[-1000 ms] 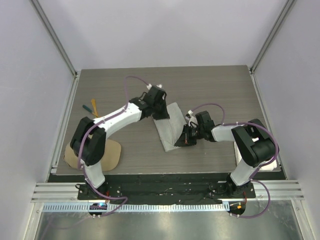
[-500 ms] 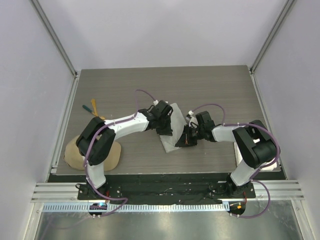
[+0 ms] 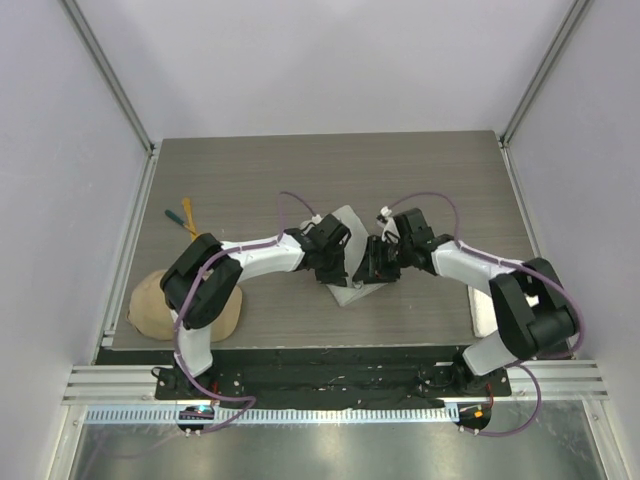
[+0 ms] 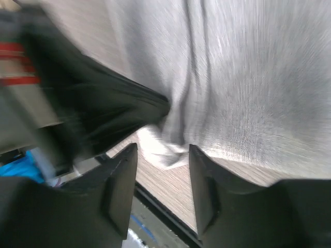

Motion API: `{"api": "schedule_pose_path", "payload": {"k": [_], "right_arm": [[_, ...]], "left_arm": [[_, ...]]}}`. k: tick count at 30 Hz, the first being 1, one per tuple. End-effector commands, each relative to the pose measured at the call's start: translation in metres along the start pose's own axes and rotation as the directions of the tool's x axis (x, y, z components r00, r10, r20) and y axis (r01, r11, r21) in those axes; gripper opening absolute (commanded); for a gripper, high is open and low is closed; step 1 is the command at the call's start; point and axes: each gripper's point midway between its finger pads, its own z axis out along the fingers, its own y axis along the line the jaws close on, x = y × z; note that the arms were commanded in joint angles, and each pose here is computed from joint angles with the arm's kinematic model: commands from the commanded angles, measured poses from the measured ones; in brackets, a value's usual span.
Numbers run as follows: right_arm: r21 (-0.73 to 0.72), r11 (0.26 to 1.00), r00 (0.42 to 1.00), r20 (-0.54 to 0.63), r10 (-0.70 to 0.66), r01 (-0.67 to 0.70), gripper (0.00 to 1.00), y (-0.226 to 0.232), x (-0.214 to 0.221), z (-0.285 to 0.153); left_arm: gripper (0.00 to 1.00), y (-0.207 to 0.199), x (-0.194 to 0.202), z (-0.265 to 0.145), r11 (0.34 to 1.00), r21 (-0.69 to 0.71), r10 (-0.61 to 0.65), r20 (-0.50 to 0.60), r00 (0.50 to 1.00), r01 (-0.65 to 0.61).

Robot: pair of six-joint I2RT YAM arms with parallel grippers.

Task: Fold the napkin into a case and place the utensils inside
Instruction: Smooth out the 2/3-rectangle-folded napkin at the center of the board.

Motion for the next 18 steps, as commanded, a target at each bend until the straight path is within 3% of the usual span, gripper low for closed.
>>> {"api": "schedule_pose_path", "payload": {"k": [1, 4, 5, 6, 13, 18], "right_arm": [[0.111, 0.981, 0.980, 0.103, -0.172, 0.161, 0.54, 0.009, -0.031, -0.038], [0.155, 0.975, 0.979, 0.105, -0.175, 0.158, 0.53, -0.001, -0.034, -0.038], [0.151, 0.978, 0.983, 0.085, -0.161, 0.147, 0.47, -0.004, -0.032, -0.033], [0.146, 0.979, 0.984, 0.089, -0.154, 0.140, 0.33, -0.004, -0.034, -0.031], [0.166, 0.978, 0.987, 0.080, -0.141, 0.126, 0.02, -0.022, -0.037, -0.011], [0.165, 0.981, 0.992, 0.048, -0.116, 0.107, 0.01, -0.036, -0.020, -0.001]], "left_arm": [[0.00, 0.000, -0.002, 0.009, 1.000, -0.005, 0.004, 0.012, 1.000, -0.004], [0.00, -0.002, -0.006, 0.003, 1.000, -0.003, 0.014, 0.030, 0.999, -0.014], [0.00, -0.003, -0.008, 0.001, 1.000, -0.002, 0.016, 0.035, 0.999, -0.016], [0.00, -0.004, -0.009, 0.000, 1.000, -0.001, 0.018, 0.038, 0.999, -0.018], [0.00, -0.011, -0.011, -0.001, 0.999, 0.015, 0.032, 0.032, 0.999, -0.032], [0.00, -0.020, -0.014, -0.001, 0.998, 0.050, 0.025, 0.032, 0.999, -0.026]]}}
